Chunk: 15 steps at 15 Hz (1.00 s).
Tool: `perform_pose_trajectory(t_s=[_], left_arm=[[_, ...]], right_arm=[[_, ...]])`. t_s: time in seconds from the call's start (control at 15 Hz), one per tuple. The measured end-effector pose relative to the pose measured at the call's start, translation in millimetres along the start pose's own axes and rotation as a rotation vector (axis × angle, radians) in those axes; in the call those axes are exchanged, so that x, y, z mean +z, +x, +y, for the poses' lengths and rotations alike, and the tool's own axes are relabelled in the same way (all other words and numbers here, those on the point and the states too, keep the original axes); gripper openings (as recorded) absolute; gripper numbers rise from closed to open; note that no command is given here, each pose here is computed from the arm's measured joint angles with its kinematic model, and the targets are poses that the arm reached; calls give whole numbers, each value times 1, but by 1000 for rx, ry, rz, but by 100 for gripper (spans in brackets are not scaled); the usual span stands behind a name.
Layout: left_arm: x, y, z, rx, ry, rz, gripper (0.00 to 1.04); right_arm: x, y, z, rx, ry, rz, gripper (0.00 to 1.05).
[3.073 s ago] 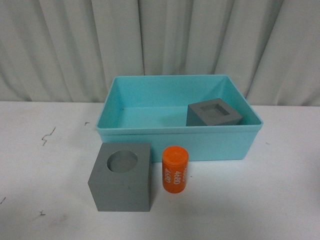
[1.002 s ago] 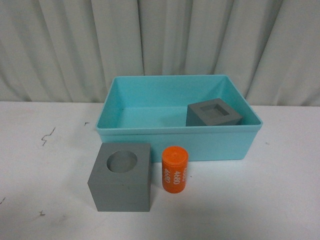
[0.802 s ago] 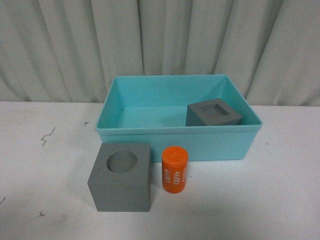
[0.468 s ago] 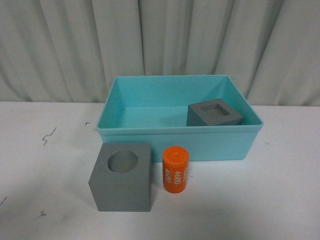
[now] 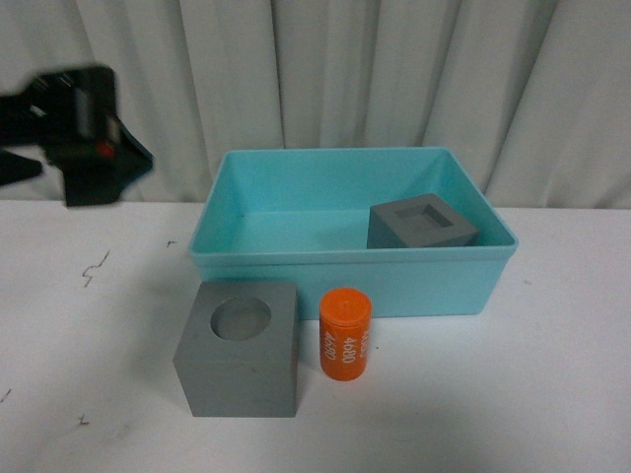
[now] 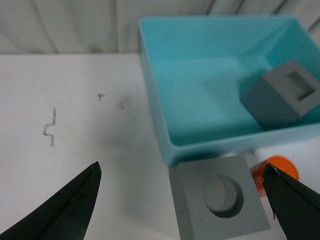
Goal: Place gray and orange parts in blue box
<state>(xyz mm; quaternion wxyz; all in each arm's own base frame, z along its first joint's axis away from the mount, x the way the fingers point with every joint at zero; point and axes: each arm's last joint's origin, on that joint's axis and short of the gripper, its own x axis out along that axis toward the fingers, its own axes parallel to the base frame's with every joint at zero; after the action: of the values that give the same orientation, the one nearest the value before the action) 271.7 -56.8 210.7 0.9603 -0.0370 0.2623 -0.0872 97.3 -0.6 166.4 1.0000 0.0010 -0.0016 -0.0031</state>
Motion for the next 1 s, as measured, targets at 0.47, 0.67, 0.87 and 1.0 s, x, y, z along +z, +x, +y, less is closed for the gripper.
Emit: perform_pose_trajectory(t_s=[0.47, 0.67, 0.87, 1.0], left_arm=[[-45, 68, -22, -17, 26, 246, 98], [-49, 82, -21, 49, 37, 279, 98], [-55, 88, -19, 40, 7, 340, 98], [-56, 93, -20, 23, -14, 367, 98]], right_arm=[[0, 0, 0, 0, 0, 0, 98], [0, 0, 0, 0, 0, 0, 98], [0, 0, 0, 0, 0, 0, 98], [0, 0, 0, 0, 0, 0, 98]])
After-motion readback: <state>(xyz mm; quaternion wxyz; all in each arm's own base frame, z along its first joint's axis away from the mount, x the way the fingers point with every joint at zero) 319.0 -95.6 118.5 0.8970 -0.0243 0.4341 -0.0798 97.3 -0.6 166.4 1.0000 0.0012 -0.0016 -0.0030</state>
